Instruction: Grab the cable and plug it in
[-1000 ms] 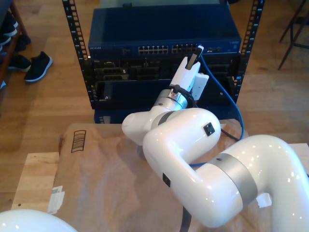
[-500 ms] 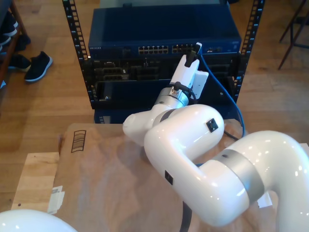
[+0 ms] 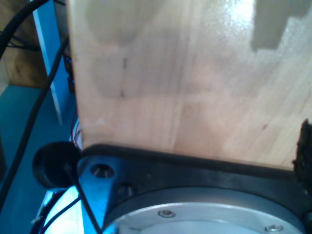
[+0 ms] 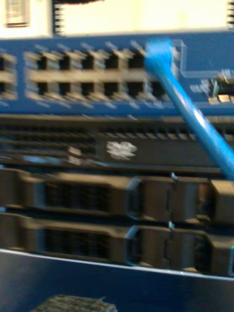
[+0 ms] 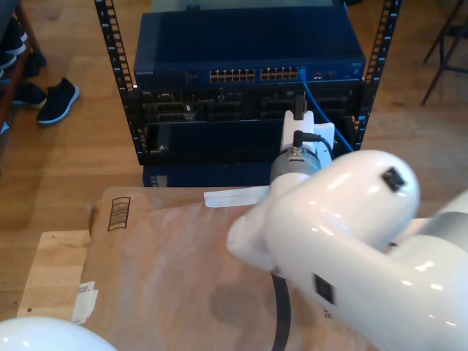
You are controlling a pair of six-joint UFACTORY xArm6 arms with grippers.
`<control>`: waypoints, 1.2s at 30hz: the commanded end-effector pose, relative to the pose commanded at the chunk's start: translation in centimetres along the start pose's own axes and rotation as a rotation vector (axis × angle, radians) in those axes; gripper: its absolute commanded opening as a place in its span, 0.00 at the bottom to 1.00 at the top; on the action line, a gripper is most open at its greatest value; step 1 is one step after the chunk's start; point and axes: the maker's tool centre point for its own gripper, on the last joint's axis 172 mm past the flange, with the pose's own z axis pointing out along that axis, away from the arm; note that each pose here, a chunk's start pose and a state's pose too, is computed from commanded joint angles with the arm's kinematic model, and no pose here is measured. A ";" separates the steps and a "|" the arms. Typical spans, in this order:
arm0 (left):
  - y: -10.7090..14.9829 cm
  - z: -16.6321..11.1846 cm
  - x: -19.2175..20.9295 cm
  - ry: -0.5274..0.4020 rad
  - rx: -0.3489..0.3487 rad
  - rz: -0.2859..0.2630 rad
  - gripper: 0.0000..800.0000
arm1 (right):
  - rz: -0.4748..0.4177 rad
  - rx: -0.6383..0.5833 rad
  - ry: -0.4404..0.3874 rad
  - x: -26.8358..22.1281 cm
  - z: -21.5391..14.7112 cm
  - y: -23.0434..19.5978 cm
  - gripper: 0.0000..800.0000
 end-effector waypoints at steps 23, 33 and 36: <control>0.0 0.0 0.0 0.000 0.000 0.000 1.00 | -1.053 -0.004 -0.605 0.0 -3.2 2.7 1.00; 0.0 0.0 0.0 0.000 -0.001 -0.001 1.00 | -1.380 -0.023 -0.830 2.2 -11.1 8.2 1.00; 0.0 0.0 0.0 0.000 -0.001 -0.001 1.00 | -1.414 -0.074 -0.904 4.2 -13.6 10.1 1.00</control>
